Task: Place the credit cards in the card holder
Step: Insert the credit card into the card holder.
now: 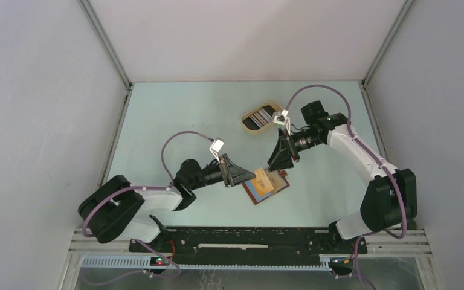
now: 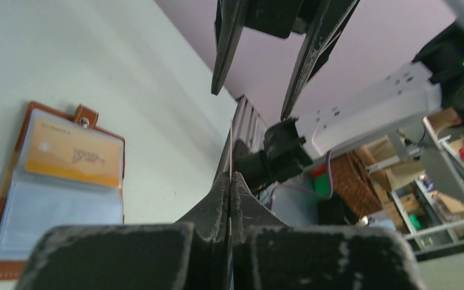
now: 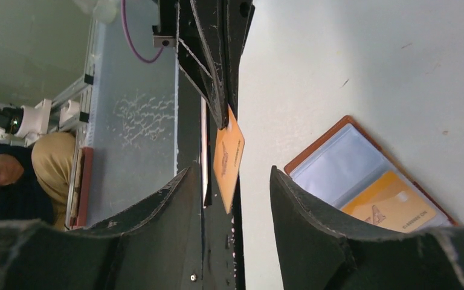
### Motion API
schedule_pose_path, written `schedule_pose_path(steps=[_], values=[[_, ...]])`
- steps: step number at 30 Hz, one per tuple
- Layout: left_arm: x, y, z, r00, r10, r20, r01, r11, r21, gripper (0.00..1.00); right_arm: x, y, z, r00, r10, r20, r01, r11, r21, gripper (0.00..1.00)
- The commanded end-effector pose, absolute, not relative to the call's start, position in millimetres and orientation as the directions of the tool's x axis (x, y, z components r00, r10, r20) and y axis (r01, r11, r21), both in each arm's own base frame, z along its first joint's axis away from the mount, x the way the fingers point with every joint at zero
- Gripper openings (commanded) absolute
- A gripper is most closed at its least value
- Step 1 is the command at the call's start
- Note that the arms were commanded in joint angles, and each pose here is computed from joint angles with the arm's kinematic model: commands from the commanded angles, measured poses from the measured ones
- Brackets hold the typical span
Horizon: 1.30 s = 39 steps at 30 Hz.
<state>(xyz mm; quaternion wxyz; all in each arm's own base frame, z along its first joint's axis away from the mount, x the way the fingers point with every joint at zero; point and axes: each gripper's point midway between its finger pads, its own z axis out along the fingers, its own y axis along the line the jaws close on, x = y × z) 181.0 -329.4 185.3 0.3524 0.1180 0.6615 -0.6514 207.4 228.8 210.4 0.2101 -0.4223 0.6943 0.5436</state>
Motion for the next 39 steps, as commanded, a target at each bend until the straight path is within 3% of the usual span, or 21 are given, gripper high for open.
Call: schedule_pose_path(steps=[1,11,19,22,25,26,27,32,35,39], values=[[164,-331,184,-0.699,-0.145,-0.7,0.688,0.128,-0.714,0.0,201,229,198,-0.51,-0.429,-0.745,-0.837,0.05,0.545,0.58],[163,-336,191,-0.68,-0.103,-0.726,0.716,0.121,-0.687,0.0,185,249,186,-0.51,-0.485,-0.71,-0.81,-0.007,0.587,0.57],[163,-340,197,-0.671,-0.105,-0.734,0.726,0.106,-0.679,0.0,180,256,179,-0.524,-0.509,-0.683,-0.788,-0.014,0.615,0.46],[164,-339,197,-0.667,-0.111,-0.737,0.728,0.114,-0.676,0.0,178,256,180,-0.522,-0.507,-0.686,-0.789,-0.02,0.615,0.34],[167,-338,196,-0.663,-0.123,-0.738,0.727,0.13,-0.674,0.0,175,256,185,-0.512,-0.499,-0.699,-0.79,-0.045,0.611,0.04],[169,-338,196,-0.662,-0.132,-0.738,0.725,0.138,-0.675,0.01,173,256,188,-0.511,-0.497,-0.701,-0.789,-0.054,0.613,0.0],[171,-337,195,-0.663,-0.142,-0.735,0.72,0.151,-0.678,0.03,173,256,189,-0.507,-0.497,-0.704,-0.789,-0.06,0.611,0.0],[181,-319,191,-0.643,-0.235,-0.729,0.685,0.251,-0.684,0.42,181,247,184,-0.518,-0.506,-0.69,-0.8,0.0,0.6,0.0],[187,-300,183,-0.616,-0.299,-0.728,0.645,0.339,-0.685,0.5,201,235,179,-0.563,-0.467,-0.682,-0.797,0.089,0.598,0.0],[186,-284,176,-0.607,-0.362,-0.707,0.598,0.378,-0.707,0.49,233,216,169,-0.628,-0.387,-0.675,-0.776,0.247,0.581,0.0]])
